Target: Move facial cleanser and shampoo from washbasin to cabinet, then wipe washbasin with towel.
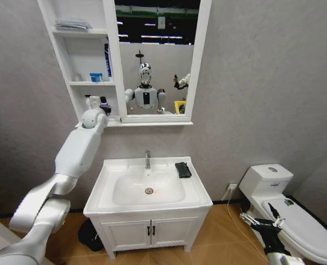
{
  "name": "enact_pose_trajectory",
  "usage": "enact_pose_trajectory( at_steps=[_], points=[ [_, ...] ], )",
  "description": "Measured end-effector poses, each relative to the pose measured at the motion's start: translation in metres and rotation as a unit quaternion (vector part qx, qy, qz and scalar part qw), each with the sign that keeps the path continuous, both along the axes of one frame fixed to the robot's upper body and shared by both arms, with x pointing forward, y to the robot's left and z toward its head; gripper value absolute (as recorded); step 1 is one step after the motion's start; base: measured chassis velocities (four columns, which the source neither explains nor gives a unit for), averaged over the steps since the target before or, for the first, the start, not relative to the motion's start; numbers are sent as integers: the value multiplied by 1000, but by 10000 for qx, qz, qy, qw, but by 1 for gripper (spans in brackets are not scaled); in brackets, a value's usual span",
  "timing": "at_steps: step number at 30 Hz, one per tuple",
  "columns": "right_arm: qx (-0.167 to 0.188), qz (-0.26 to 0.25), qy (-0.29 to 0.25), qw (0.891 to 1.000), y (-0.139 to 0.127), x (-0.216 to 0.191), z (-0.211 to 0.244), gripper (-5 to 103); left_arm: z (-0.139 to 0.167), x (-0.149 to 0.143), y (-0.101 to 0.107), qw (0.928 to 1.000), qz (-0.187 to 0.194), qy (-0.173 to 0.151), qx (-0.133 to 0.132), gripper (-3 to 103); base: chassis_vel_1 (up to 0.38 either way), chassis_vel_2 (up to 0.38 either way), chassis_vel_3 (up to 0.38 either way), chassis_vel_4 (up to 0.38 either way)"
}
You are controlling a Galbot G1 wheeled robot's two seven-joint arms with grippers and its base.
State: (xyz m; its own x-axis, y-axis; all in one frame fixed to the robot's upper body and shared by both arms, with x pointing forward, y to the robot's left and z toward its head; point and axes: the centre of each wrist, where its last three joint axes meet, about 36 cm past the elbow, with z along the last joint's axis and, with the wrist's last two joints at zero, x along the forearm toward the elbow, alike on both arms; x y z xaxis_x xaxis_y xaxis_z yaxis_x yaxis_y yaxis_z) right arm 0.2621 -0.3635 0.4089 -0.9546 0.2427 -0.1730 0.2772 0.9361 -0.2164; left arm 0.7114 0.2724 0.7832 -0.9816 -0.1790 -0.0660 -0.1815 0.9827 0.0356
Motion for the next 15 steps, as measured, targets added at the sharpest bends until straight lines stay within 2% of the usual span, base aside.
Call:
enact_pose_trajectory(
  at_steps=[8, 9, 10, 11, 12, 13, 14, 15],
  points=[
    [22, 8, -30, 10000, 2, 4, 4, 100, -6, 11, -1, 10000, 0, 39, 3, 43, 0, 0, 0, 0],
    [25, 5, -27, 10000, 2, 4, 4, 100, -7, 14, -2, 10000, 1, -5, -9, 39, 0, 0, 0, 0],
    [35, 1, -33, 10000, 2, 4, 4, 100, -8, 18, -4, 10000, 6, -20, -25, 44, 0, 0, 0, 0],
    [35, 1, -33, 10000, 2, 4, 4, 100, -8, 18, -4, 10000, 6, -20, -25, 44, 0, 0, 0, 0],
    [41, -2, -38, 10000, 2, 5, 5, 100, -8, 19, -5, 10000, 3, -26, -32, 49, 0, 0, 0, 0],
    [44, -2, -41, 10000, 2, 5, 5, 100, -8, 19, -5, 10000, 3, -29, -35, 49, 0, 0, 0, 0],
    [47, -1, -60, 10000, 2, 6, 7, 100, -8, 19, -6, 10000, 2, -34, -33, 60, 0, 0, 0, 0],
    [47, -1, -60, 10000, 2, 6, 7, 100, -8, 19, -6, 10000, 2, -34, -33, 60, 0, 0, 0, 0]
  ],
)
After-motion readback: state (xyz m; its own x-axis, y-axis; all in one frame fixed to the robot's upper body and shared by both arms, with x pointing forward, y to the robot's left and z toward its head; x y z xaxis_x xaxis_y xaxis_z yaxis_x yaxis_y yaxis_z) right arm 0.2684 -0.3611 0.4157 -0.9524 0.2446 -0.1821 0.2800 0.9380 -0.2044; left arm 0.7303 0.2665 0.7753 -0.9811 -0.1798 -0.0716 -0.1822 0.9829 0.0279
